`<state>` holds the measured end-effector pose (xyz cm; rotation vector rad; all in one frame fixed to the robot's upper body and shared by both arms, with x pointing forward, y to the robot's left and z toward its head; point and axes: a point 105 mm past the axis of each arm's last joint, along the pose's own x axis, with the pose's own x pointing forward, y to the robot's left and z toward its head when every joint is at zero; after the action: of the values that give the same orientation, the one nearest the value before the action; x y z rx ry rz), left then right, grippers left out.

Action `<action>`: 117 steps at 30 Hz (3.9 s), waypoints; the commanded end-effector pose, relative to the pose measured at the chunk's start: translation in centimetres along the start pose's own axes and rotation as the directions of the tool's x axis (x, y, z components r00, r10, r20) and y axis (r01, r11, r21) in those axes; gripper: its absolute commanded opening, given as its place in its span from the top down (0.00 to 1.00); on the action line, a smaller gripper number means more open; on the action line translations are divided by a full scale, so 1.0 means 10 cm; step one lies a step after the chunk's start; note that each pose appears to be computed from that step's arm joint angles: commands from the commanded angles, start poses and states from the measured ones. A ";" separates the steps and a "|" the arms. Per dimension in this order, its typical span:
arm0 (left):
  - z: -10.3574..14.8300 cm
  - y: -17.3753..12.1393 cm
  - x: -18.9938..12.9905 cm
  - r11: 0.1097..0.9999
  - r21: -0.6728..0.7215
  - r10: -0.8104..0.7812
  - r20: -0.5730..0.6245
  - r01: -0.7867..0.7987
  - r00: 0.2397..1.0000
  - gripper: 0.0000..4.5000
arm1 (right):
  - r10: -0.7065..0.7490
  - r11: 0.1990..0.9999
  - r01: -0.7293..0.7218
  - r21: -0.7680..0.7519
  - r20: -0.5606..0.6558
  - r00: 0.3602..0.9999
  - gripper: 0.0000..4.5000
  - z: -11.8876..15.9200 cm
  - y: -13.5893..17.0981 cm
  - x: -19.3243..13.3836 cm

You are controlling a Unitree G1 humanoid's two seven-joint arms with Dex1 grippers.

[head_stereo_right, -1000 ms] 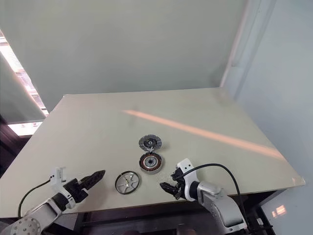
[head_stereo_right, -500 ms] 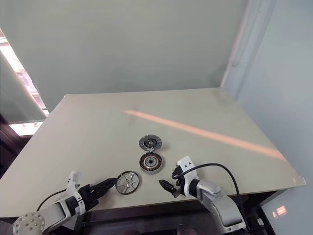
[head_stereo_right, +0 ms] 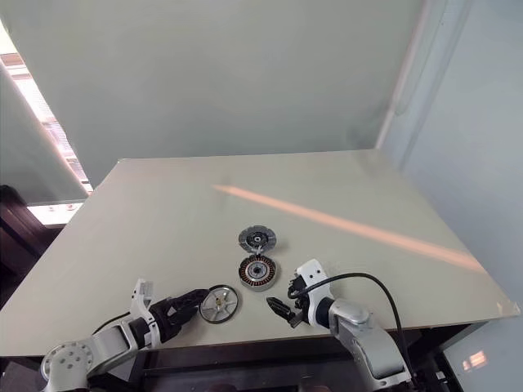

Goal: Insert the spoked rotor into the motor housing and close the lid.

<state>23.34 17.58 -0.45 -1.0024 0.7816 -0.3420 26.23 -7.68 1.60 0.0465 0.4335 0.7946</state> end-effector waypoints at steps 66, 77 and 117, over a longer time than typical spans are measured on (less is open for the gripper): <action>-0.30 -0.05 0.06 0.984 -0.168 -0.061 -0.032 0.054 0.998 0.04 | 0.127 0.992 -0.126 -0.015 0.123 0.984 0.00 0.37 0.09 -0.01; -0.30 0.01 0.17 0.970 -0.237 -0.065 -0.010 0.061 0.998 0.87 | 0.111 0.994 -0.112 -0.004 0.128 0.986 0.00 0.36 0.07 -0.03; 0.34 -0.65 0.02 0.915 0.360 -0.250 0.159 0.180 0.955 0.93 | 0.100 0.994 -0.105 0.034 0.133 0.986 0.00 0.43 0.01 0.02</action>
<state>26.22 16.24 3.99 -0.7944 0.4762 -0.5022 27.40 -7.09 4.17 0.1569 0.3744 0.8713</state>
